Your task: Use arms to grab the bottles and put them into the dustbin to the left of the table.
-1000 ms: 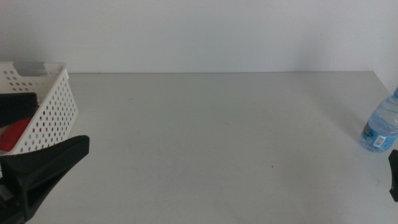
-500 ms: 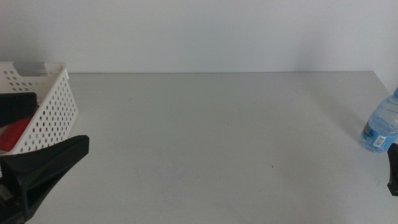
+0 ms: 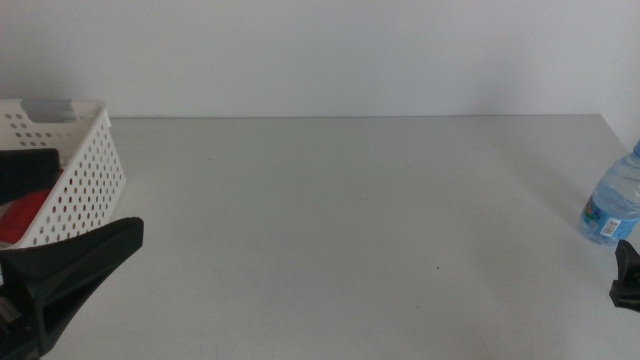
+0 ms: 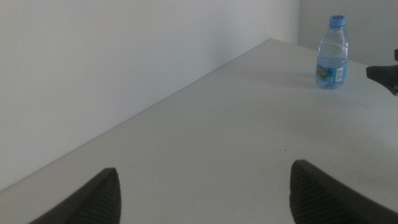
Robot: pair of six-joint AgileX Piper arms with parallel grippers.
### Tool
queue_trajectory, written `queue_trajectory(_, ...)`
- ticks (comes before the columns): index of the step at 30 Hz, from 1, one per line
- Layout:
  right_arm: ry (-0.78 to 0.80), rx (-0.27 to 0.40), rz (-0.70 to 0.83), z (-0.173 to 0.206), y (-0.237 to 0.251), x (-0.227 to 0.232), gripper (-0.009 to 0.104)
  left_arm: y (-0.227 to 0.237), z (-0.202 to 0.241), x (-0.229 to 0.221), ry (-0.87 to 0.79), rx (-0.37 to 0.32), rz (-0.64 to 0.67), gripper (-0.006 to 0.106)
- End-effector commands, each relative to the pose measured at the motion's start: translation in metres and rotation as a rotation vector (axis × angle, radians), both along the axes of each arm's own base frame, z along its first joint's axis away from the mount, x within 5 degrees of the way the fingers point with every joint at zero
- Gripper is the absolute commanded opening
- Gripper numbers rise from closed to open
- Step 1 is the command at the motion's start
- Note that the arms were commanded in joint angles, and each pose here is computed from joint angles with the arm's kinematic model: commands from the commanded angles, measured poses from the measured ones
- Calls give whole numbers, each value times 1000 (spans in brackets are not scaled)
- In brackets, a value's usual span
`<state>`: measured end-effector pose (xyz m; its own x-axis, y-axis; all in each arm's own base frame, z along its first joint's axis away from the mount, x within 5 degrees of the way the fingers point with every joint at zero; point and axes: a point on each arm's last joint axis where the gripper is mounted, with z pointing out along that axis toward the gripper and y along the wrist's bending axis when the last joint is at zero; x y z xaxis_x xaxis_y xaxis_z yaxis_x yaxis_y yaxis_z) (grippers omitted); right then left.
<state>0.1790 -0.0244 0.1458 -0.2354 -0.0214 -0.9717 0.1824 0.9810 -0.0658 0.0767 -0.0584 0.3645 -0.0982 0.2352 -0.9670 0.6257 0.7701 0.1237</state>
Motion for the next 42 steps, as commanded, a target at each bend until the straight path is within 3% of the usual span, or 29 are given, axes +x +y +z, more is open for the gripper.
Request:
queue_trajectory(1, -240, -47, -19, 26, -4, 14, 76, -1, 15, 1, -67, -71, 6, 92)
queue_trajectory(34, -308, -34, -129, 13, -22, 124, 74, -1, 15, 1, -67, -71, 6, 92)
queue_trajectory(37, -306, -33, -131, 13, -22, 124, 60, -1, 15, 1, -67, -71, 6, 92)
queue_trajectory(42, -303, -36, -113, 12, -20, 124, 3, -1, 15, 1, -67, -71, 6, 92)
